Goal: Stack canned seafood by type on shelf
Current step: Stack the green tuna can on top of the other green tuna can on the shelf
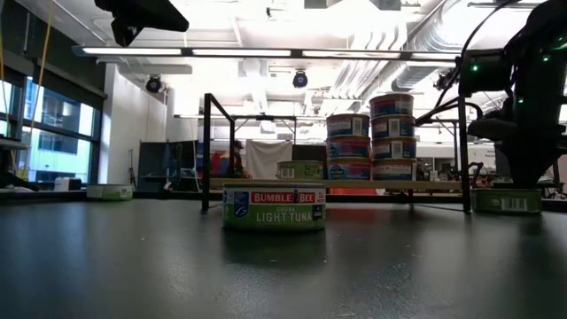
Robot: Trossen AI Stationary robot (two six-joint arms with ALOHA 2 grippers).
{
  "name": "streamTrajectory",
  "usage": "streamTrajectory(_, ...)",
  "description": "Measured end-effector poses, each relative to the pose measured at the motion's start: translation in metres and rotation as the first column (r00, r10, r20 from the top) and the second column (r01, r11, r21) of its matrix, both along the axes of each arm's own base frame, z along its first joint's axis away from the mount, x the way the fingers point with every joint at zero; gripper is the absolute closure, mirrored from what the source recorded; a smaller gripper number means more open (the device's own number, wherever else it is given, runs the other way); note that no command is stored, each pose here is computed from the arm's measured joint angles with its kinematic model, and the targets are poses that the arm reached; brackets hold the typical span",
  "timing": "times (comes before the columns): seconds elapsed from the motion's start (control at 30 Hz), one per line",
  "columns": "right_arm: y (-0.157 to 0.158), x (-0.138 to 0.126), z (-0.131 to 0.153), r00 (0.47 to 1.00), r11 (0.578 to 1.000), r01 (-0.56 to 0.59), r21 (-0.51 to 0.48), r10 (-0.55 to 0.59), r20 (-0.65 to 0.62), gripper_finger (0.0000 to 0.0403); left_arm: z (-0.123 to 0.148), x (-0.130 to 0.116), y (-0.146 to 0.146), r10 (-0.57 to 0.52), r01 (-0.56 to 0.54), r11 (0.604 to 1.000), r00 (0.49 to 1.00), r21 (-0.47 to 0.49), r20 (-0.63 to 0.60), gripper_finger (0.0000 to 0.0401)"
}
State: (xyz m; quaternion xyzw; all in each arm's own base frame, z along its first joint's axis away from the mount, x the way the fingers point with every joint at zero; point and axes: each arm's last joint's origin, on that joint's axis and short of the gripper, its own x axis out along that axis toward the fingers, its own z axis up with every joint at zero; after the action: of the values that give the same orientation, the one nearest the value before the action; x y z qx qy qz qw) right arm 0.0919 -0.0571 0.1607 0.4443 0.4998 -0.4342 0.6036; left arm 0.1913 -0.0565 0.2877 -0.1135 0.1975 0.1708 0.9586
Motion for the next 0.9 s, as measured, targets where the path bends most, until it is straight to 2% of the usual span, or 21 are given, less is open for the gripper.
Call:
streamTrajectory(0.17, 0.001, 0.002, 0.0, 0.997, 0.997, 0.07, -0.016, -0.07, 0.011, 0.0403, 0.0, 0.0, 0.0, 0.0, 0.0, 1.0, 1.0, 0.0, 0.0, 0.0401)
streamTrajectory(0.4, 0.003, 0.004, 0.0, 0.999, 0.999, 0.042, -0.03, -0.042, 0.012, 0.0403, 0.0, 0.0, 0.0, -0.001, 0.001, 1.0, 1.0, 0.005, -0.001, 0.0401)
streamTrajectory(0.5, 0.003, 0.009, 0.0, 0.998, 0.999, 0.026, -0.038, -0.024, 0.052, 0.0403, 0.0, 0.0, 0.0, -0.01, 0.01, 1.0, 1.0, 0.025, -0.008, 0.0401)
streamTrajectory(0.63, 0.002, 0.015, 0.001, 0.993, 0.998, 0.043, -0.053, -0.037, 0.115, 0.0403, 0.0, 0.0, 0.0, -0.013, 0.013, 0.999, 1.0, 0.031, -0.01, 0.0401)
streamTrajectory(0.9, 0.007, 0.026, -0.001, 0.991, 0.998, 0.045, -0.034, -0.04, 0.131, 0.0403, -0.002, -0.001, 0.001, -0.019, 0.021, 0.998, 0.999, 0.064, -0.043, 0.0401)
